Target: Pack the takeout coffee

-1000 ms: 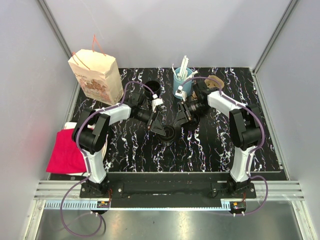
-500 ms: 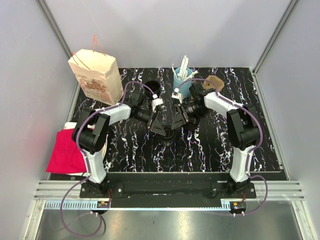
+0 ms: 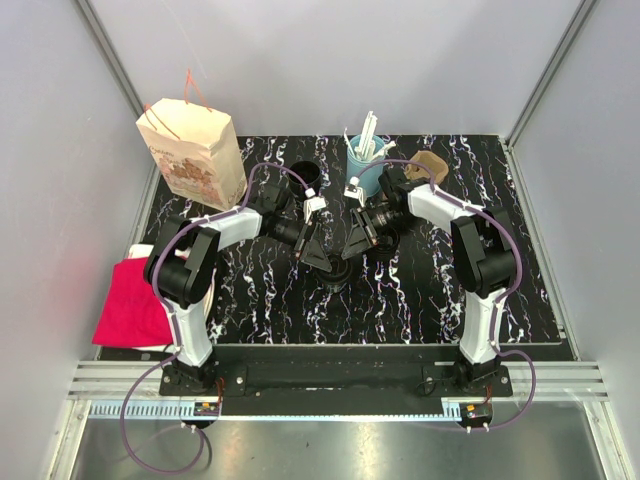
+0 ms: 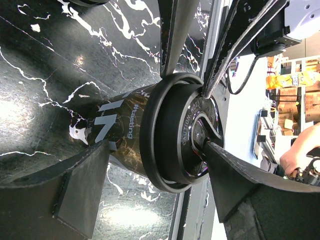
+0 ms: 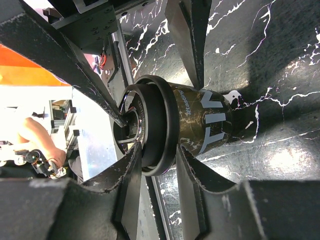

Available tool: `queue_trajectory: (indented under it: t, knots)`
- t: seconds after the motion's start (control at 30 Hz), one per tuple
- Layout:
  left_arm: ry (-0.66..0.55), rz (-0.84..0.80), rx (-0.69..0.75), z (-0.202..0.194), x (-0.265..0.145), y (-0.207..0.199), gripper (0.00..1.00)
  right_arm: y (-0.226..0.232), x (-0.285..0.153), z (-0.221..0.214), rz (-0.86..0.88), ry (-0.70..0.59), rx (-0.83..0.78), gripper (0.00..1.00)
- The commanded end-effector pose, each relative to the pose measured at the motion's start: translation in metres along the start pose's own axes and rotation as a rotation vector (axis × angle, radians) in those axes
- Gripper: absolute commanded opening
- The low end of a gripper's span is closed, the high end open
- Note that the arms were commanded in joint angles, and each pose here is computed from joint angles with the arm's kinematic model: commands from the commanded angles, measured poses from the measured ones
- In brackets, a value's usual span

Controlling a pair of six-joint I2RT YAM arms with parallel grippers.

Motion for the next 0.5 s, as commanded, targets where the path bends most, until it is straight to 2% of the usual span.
queue_trajectory:
  t: [0.0, 0.2, 0.47]
  knots:
    - [-0.006, 0.072, 0.034, 0.005, 0.000, 0.013, 0.79, -0.007, 0.006, -0.004, -0.008, 0.027, 0.010, 0.33]
    - [-0.006, 0.097, 0.038, 0.005, -0.001, 0.016, 0.78, -0.018, 0.009, -0.013, -0.043, 0.055, 0.034, 0.32]
    - [0.001, 0.126, 0.028, 0.004, -0.002, 0.020, 0.77, -0.023, 0.007, -0.018, -0.123, 0.071, -0.017, 0.32]
Point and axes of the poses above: each gripper's point midway between its finger pads, its own x axis out along the fingers, its own y axis along the line the jaws close on, z = x × y, the point moved 4 cm from there along -x, back along the fingers, and after that the axes turned 3 degrees about -x, right-handed, at the moved point
